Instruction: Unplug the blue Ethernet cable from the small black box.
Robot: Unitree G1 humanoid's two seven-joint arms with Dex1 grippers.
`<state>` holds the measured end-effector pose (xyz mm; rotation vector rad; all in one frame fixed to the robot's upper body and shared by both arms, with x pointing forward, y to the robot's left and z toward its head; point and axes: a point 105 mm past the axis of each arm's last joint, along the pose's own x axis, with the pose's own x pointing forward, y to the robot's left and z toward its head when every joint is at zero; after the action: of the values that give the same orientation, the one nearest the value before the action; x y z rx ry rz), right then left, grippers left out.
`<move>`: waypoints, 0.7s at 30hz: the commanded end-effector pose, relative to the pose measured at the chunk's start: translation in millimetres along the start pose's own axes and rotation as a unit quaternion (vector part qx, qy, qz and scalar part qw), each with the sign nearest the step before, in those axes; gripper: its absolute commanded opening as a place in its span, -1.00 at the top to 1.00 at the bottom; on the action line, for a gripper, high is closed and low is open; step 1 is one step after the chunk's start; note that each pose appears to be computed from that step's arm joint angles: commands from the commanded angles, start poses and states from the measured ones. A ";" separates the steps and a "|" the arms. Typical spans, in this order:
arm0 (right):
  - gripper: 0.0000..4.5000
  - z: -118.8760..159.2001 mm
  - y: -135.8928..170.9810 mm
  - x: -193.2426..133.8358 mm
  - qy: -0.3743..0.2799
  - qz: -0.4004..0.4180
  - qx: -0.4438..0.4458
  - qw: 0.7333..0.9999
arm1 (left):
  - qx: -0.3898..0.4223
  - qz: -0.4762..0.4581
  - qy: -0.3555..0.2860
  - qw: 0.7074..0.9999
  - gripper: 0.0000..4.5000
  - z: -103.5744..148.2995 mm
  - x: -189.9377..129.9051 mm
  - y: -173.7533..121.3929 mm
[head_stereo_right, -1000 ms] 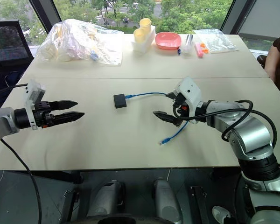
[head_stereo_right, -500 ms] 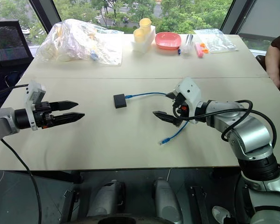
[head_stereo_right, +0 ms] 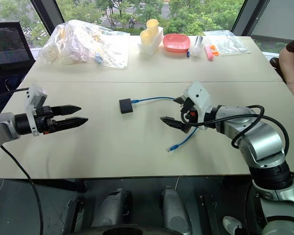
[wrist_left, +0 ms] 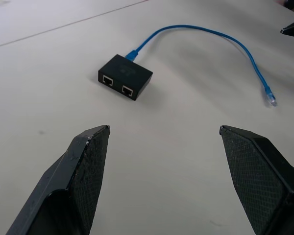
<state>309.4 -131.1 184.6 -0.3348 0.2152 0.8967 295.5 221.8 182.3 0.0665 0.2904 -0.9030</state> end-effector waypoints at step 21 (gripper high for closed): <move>-1.00 7.2 -41.3 163.3 0.086 0.036 -0.161 0.982 | 0.080 0.006 0.024 0.996 -0.67 23.1 -26.1 6.9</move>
<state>441.0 -38.7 141.3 -0.6677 0.2636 0.9651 297.1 243.1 198.1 0.2224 0.3095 -0.9227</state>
